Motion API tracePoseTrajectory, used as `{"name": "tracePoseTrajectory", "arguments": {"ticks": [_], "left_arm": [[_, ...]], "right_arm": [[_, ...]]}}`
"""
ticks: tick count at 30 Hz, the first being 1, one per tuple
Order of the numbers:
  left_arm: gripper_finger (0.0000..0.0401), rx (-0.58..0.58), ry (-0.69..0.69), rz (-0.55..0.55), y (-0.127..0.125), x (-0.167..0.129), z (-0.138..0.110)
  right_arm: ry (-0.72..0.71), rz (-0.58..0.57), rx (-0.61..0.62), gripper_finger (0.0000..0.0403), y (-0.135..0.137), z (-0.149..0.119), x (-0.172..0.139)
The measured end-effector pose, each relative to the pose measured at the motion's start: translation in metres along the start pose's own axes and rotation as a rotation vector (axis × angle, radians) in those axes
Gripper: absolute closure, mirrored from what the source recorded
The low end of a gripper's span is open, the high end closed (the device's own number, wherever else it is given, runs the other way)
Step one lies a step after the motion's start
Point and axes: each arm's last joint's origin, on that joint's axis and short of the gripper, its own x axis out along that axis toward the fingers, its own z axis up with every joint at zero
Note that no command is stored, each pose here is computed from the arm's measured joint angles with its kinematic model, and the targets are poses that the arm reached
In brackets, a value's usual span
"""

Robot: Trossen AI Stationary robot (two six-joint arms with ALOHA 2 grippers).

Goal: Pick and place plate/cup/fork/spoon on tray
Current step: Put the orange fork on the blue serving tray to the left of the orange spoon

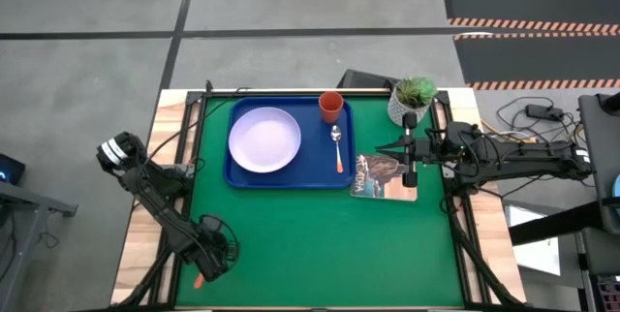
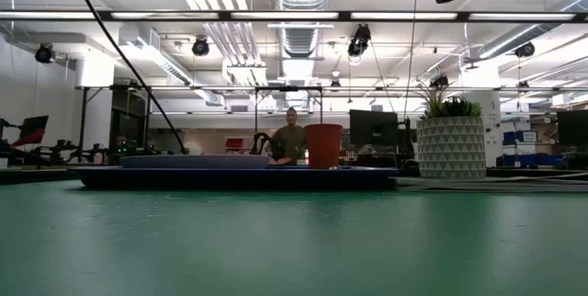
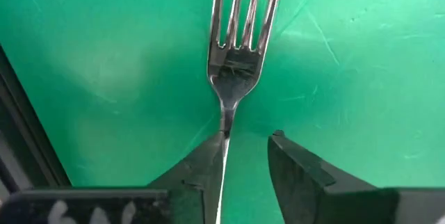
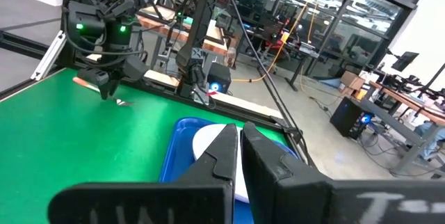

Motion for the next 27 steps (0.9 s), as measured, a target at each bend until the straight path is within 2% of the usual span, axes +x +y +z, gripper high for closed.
{"name": "tracePoseTrajectory", "arguments": {"ticks": [8, 17, 27], "left_arm": [[0.0304, 0.011, -0.030, 0.012, 0.007, 0.006, 0.000], [0.0392, 0.011, -0.024, 0.027, 0.008, 0.006, 0.001], [0.0399, 0.019, -0.045, 0.008, 0.004, -0.007, -0.002]], "right_arm": [[0.001, 0.000, 0.000, 0.0394, 0.000, 0.000, 0.000], [0.006, 0.002, 0.000, 0.0394, 0.000, -0.001, 0.000], [0.006, 0.002, 0.000, 0.0394, 0.000, -0.001, 0.000]]}}
